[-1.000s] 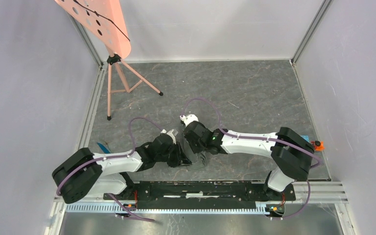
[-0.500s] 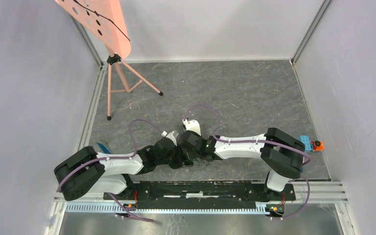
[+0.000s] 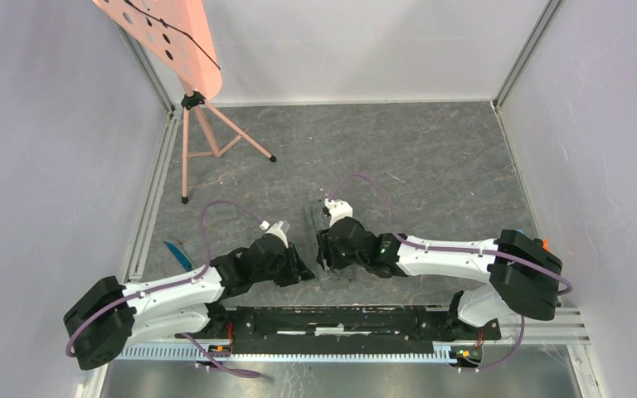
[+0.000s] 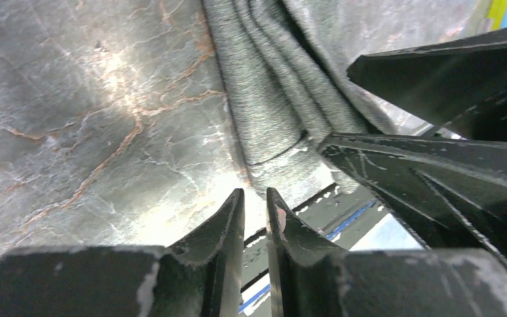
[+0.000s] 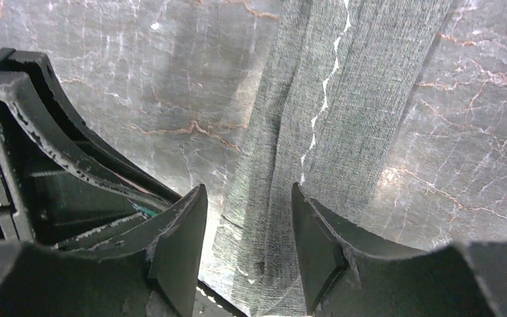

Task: Fold the napkin into a case and place the utensils inside
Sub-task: Fold the 2/3-rectangle-folded napkin at the center of the board.

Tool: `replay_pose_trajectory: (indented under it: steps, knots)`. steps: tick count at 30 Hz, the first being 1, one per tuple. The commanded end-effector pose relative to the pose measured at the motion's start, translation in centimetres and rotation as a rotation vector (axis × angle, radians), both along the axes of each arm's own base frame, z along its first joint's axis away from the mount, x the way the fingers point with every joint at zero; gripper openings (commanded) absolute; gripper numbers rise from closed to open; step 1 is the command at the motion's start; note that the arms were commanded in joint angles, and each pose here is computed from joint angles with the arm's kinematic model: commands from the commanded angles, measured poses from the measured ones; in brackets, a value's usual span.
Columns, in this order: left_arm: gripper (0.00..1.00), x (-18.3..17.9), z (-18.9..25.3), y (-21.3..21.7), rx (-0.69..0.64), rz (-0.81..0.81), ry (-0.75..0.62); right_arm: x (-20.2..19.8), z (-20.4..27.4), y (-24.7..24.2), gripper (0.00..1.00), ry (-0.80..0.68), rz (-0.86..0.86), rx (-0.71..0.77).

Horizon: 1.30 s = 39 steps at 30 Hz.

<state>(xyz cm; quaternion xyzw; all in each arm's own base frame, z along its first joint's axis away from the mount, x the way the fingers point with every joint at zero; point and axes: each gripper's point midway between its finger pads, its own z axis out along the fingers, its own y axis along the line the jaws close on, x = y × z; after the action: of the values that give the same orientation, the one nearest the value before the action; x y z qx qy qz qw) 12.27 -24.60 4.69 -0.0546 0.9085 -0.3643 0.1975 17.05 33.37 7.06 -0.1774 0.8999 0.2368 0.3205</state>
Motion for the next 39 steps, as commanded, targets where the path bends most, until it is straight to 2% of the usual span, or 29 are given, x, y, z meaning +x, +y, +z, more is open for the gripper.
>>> replay_pose_trajectory:
  steps: [1, 6, 10, 12, 21, 24, 26, 28, 30, 34, 39]
  knots:
    - [0.25, -0.2, -0.7, -0.1, 0.023, -0.031, 0.021, -0.1, 0.6, 0.2, 0.55, -0.018, 0.039, 0.049]
    - [0.25, -0.4, -1.5, -1.7, -0.027, -0.061, 0.052, -0.6, -0.2, 0.5, 0.39, 0.006, 0.034, 0.086]
    - [0.19, -0.7, -3.0, -2.4, -0.023, -0.071, 0.093, -1.1, -2.1, 0.6, 0.25, 0.048, -0.019, 0.149]
    - [0.16, -0.8, -3.6, -2.7, -0.03, -0.069, 0.108, -1.3, -3.0, 0.5, 0.22, 0.059, -0.051, 0.179]
    - [0.12, -1.3, -4.1, -3.0, -0.047, -0.06, 0.11, -0.9, -3.3, -1.0, 0.23, 0.005, -0.095, 0.192]
    - [0.13, -0.8, -3.5, -2.6, -0.037, -0.046, 0.083, -0.6, -2.8, -1.4, 0.31, -0.035, -0.054, 0.141]
    - [0.17, -0.3, -2.9, -1.9, -0.007, -0.037, 0.059, 0.0, -1.5, -1.6, 0.37, -0.085, -0.018, 0.111]
    - [0.23, 0.4, -2.1, -1.0, 0.014, -0.026, 0.034, 0.5, -0.2, -1.6, 0.39, -0.139, 0.039, 0.089]
    - [0.28, 1.3, -1.4, -0.1, 0.022, 0.008, 0.02, 1.1, 0.8, -2.2, 0.41, -0.163, 0.024, 0.072]
    - [0.27, 2.1, -1.4, 0.2, 0.009, 0.023, 0.03, 1.3, 1.1, -2.8, 0.4, -0.127, 0.039, 0.122]
    - [0.23, 1.6, -2.1, -2.3, -0.026, -0.036, 0.082, 1.1, 0.3, -3.2, 0.35, -0.106, 0.061, 0.094]
